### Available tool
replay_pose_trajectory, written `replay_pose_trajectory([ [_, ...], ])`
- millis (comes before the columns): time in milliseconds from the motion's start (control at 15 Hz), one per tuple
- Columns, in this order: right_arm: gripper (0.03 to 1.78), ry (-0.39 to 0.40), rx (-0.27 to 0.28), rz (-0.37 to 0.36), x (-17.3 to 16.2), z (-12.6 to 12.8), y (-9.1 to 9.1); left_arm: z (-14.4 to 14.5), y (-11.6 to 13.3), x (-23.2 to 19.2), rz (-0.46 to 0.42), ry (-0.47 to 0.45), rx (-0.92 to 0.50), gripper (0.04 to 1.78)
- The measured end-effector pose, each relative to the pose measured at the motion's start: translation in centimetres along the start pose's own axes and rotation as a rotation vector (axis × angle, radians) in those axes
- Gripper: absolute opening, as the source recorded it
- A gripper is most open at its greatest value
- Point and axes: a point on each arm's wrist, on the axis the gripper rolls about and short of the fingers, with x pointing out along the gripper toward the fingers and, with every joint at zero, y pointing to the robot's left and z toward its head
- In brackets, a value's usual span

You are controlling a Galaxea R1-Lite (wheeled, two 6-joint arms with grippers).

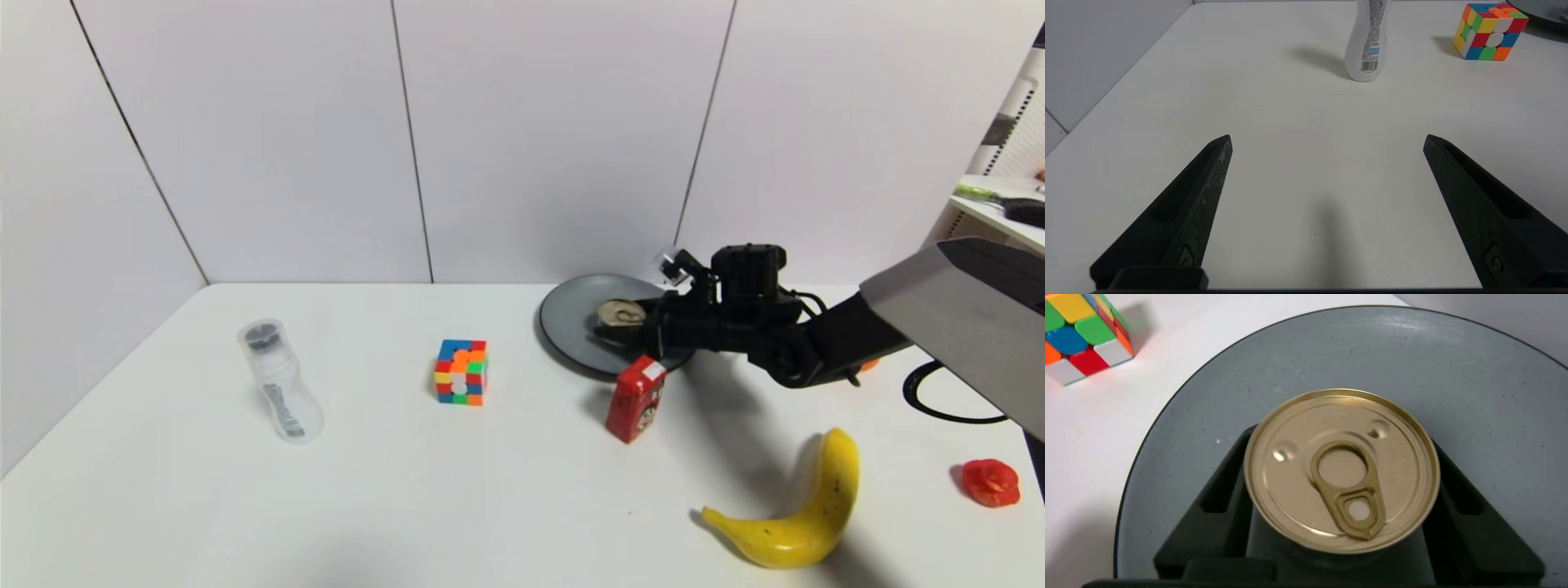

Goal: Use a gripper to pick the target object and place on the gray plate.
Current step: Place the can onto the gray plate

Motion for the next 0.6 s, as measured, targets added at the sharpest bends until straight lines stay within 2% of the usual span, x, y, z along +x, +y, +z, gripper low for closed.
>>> replay_pose_trajectory([
  [400, 1.48, -0.004, -0.002, 0.000, -0.3, 0.6, 0.2, 0.0, 0.0, 0.0, 0.000, 0.000, 0.000, 1.69],
  [600, 1.55, 0.011, 0.021, -0.009, -2.2, 2.2, 0.9, 0.0, 0.0, 0.0, 0.000, 0.000, 0.000, 1.69],
])
